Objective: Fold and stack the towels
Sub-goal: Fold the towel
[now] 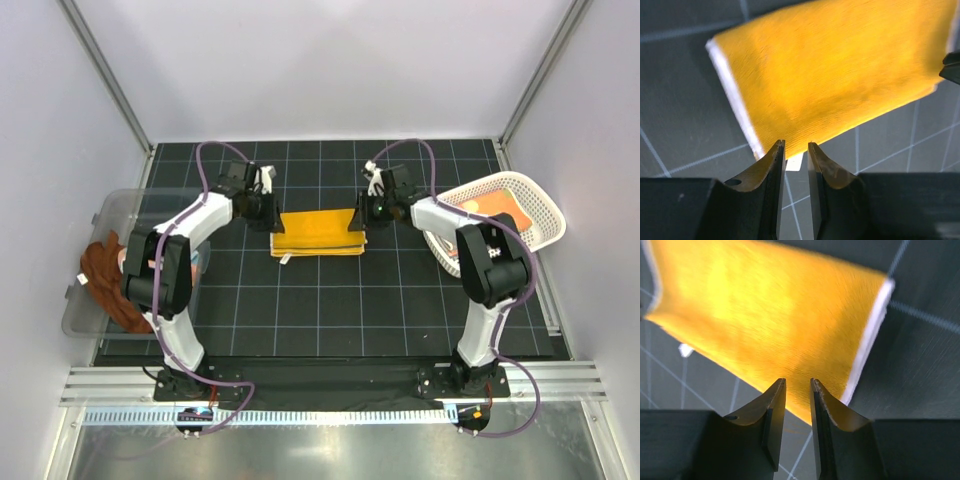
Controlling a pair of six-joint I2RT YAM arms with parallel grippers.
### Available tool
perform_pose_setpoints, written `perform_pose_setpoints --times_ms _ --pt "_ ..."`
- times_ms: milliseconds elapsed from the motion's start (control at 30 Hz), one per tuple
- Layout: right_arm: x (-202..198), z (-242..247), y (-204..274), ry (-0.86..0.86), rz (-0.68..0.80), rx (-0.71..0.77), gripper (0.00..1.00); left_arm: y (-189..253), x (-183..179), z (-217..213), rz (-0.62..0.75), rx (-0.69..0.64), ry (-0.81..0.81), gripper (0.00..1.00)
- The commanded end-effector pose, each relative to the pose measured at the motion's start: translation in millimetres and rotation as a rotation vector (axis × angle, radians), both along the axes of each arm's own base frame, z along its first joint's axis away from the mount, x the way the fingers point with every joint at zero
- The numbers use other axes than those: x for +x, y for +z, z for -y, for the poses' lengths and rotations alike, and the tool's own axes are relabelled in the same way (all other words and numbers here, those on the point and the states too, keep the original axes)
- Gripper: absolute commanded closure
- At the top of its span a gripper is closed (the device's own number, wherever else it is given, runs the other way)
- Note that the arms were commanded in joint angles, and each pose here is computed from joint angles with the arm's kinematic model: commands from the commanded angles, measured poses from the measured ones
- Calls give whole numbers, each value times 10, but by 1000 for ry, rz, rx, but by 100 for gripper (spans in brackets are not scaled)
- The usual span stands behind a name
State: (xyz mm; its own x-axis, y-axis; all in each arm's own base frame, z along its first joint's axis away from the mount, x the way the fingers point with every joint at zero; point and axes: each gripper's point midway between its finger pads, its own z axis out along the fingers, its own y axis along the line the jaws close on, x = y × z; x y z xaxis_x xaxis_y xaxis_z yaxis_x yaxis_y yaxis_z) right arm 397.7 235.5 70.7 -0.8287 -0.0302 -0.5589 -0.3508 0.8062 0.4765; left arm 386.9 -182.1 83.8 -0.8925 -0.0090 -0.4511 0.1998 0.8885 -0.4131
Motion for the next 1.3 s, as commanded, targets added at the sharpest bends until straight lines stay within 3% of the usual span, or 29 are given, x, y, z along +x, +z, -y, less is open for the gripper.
perform_pose_setpoints --times_ms 0,133,467,567,700,900,1267 --pt "-62 -97 -148 -32 -31 -12 66 -266 -117 -116 -81 40 96 72" --pt "-159 -49 -309 -62 -64 -32 64 -399 -169 -277 -139 125 172 72" --pt "-160 106 174 -180 -74 -72 52 -20 -100 -348 -104 146 244 66" --pt "-202 235 149 -256 -102 -112 51 -15 -150 -237 -136 79 248 64" --pt "-260 287 12 -331 -167 -122 50 -201 -215 -295 -184 108 283 63" --pt "-266 232 -172 -360 -208 -86 50 -393 -260 -248 -222 85 288 62" --pt "-233 213 -337 -412 -237 -66 52 -367 -214 -242 -220 84 311 67"
